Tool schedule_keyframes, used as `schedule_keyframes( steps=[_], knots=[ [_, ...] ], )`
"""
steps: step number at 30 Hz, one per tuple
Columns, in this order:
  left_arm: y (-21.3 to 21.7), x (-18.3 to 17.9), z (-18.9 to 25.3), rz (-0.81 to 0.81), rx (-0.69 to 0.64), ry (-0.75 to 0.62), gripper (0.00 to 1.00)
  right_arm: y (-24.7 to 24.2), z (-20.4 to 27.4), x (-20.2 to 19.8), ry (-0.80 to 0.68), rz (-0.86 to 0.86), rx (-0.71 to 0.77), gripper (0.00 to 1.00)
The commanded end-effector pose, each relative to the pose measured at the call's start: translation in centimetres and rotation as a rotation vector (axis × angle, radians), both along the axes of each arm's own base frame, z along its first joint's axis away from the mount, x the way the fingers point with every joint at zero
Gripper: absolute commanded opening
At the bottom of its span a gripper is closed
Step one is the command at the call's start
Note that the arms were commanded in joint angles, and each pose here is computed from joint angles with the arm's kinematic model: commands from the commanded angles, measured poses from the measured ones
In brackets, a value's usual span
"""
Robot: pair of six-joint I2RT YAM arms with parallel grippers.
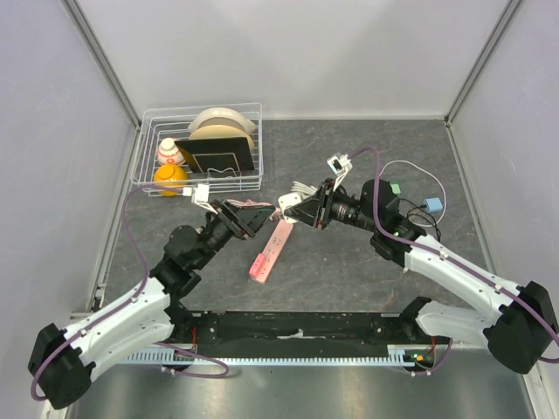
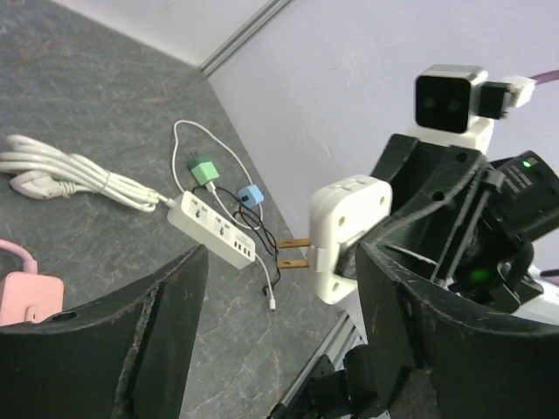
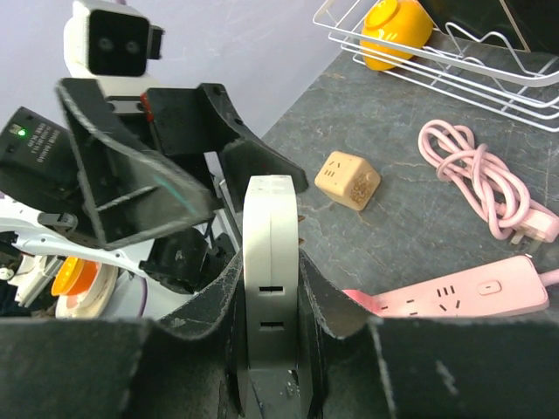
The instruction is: Insert the plug
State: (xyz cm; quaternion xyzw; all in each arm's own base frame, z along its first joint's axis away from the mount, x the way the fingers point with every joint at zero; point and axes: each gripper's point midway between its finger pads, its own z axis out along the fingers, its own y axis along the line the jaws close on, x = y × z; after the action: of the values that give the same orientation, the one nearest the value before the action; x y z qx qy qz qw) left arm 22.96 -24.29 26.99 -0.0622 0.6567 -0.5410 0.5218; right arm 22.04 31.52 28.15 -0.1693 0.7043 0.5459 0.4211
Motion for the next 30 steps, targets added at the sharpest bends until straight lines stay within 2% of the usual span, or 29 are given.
schedule_keyframes(
  steps=[1,3,6,9,13,21,28,30],
  knots=[
    [1.2,-0.6,0.4,0.023,-0.007,-0.036,0.81,-0.2,2.3,0.3,-0.070,0.012,0.012,0.00],
    [1.9,-0.3,-0.2,0.036,-0.004,-0.029,0.90,0.1,2.4,-0.3,-0.058,0.048,0.030,0.00],
    [1.4,-0.8,1.0,-0.060,-0.065,-0.072,0.98,0.6,2.9,-0.9,-0.028,0.090,0.094,0.00],
    [0.0,-1.1,1.9,-0.157,-0.104,-0.104,1.00,1.0,3.7,-1.4,-0.014,0.127,0.151,0.00],
    [-1.8,-2.4,3.5,-0.296,-0.144,-0.151,1.00,1.1,3.7,-1.2,0.000,0.125,0.154,0.00],
    [-2.6,-4.1,5.4,-0.412,-0.192,-0.199,0.92,1.5,2.7,-0.9,0.034,0.125,0.146,0.00],
    [-2.8,-4.1,5.3,-0.428,-0.203,-0.176,0.86,1.4,1.7,-0.3,0.030,0.097,0.095,0.00],
    [-2.8,-4.1,5.2,-0.428,-0.202,-0.173,0.79,1.3,1.7,-0.3,0.030,0.092,0.091,0.00]
  ],
)
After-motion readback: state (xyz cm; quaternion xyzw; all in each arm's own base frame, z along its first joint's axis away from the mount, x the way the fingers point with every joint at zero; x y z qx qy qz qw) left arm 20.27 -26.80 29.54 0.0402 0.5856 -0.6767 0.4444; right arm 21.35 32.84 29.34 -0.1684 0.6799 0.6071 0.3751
